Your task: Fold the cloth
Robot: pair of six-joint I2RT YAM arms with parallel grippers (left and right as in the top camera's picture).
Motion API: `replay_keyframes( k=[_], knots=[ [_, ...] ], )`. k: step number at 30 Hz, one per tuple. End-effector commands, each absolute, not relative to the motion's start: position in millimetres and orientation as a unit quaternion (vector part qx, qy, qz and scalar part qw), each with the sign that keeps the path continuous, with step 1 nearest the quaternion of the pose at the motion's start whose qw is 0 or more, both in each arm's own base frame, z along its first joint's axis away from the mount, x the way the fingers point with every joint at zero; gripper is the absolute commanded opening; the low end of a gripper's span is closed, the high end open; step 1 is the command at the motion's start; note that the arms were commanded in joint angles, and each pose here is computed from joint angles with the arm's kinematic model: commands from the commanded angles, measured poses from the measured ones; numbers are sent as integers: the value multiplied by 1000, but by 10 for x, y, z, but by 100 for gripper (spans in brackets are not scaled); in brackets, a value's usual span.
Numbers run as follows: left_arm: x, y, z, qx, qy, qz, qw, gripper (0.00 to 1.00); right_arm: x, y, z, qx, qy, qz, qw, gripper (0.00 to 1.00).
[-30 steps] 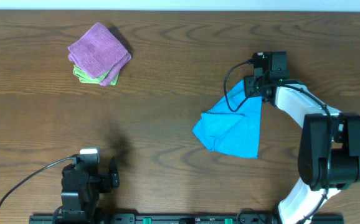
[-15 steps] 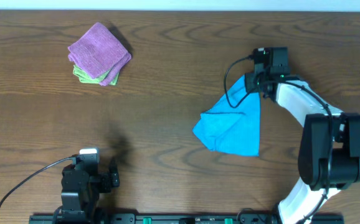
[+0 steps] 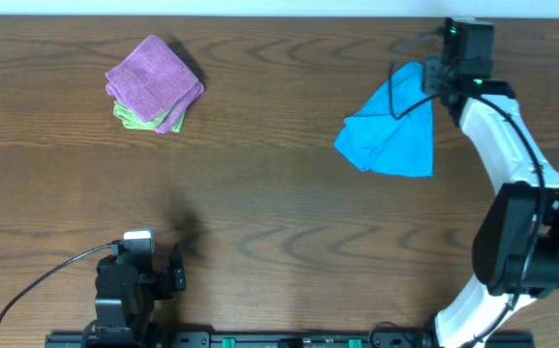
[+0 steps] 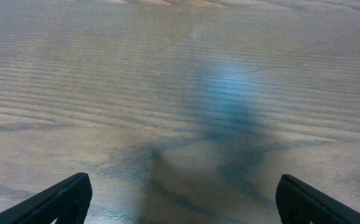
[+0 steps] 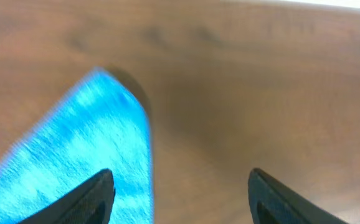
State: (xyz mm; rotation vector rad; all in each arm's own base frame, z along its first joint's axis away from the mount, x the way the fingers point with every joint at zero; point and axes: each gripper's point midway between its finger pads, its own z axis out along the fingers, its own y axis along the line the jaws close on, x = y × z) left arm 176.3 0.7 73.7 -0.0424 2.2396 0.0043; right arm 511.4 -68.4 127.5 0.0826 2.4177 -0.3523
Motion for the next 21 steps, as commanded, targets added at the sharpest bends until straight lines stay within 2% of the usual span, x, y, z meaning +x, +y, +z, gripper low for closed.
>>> replay_keyframes(
  k=[1, 7, 13, 21],
  knots=[
    [1745, -12, 704, -18, 902, -5, 431, 95, 4946, -713, 1228, 53, 942, -123, 308, 71],
    [1803, -118, 782, -40, 893, -50, 446, 95, 4455, -402, 888, 67, 979, -4, 194, 82],
    [1936, -327, 1047, -48, 869, -126, 476, 96, 4216, -522, 794, 128, 981, 19, 147, 82],
    [2020, -401, 1225, -54, 902, -139, 405, 95, 4065, -568, 577, 153, 977, 70, 129, 75]
  ],
)
